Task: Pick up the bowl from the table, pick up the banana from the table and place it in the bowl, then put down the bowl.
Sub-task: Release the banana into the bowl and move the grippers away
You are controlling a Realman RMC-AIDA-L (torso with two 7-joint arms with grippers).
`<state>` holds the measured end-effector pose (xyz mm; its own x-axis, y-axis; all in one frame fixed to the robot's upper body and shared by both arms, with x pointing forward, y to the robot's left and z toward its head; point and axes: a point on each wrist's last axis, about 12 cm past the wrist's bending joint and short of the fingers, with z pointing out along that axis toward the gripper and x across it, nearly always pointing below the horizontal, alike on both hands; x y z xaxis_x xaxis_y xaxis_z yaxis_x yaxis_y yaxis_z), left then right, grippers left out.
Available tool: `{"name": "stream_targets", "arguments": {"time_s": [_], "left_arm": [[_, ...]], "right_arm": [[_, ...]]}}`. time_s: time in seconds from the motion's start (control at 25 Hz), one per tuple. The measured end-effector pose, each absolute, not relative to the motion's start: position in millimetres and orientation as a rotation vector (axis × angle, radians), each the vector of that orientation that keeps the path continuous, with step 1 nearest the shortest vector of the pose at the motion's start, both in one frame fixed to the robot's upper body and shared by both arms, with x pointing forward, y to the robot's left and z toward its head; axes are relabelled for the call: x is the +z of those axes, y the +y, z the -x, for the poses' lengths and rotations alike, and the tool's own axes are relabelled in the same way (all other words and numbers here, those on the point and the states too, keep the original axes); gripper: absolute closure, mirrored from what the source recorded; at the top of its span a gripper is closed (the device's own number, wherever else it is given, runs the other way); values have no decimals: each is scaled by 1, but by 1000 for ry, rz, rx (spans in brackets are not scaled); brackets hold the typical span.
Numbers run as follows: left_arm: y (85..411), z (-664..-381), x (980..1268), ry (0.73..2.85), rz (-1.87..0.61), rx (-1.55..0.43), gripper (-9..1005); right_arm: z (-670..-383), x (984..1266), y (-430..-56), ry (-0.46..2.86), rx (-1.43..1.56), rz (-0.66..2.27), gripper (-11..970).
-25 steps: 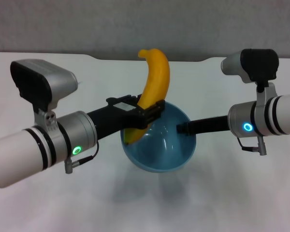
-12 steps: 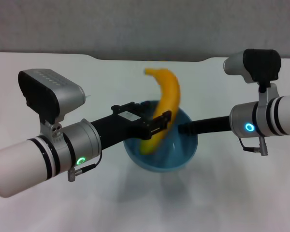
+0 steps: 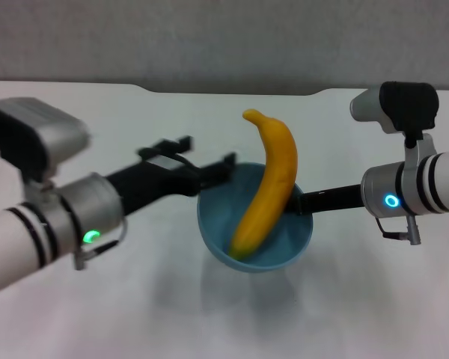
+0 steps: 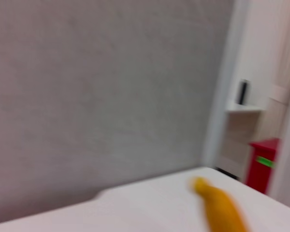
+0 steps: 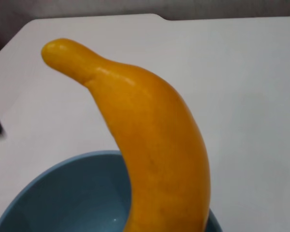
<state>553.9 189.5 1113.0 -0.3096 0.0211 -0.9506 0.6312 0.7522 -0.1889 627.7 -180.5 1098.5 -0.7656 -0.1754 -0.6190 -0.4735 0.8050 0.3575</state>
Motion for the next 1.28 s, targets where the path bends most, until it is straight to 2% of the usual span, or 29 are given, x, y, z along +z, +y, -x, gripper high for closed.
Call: {"name": "stream_targets", "arguments": {"time_s": [0.24, 0.48, 0.68, 0.92, 1.28], "left_arm": [[239, -562, 1113, 1836, -390, -521, 93], [263, -564, 1108, 1887, -403, -381, 93], [269, -565, 1102, 1912, -417, -276, 93], [274, -565, 1098, 1930, -402, -239, 93], [273, -565, 1093, 1944, -393, -233, 93]], "right_arm": [[-638, 1106, -177, 2470, 663, 531, 855], [-652, 1115, -165, 2545, 571, 607, 853], [-658, 1117, -152, 2570, 548, 656, 851], [-647, 1105, -144, 2600, 545, 715, 848], [-636, 1087, -153, 2639, 546, 696, 844]]}}
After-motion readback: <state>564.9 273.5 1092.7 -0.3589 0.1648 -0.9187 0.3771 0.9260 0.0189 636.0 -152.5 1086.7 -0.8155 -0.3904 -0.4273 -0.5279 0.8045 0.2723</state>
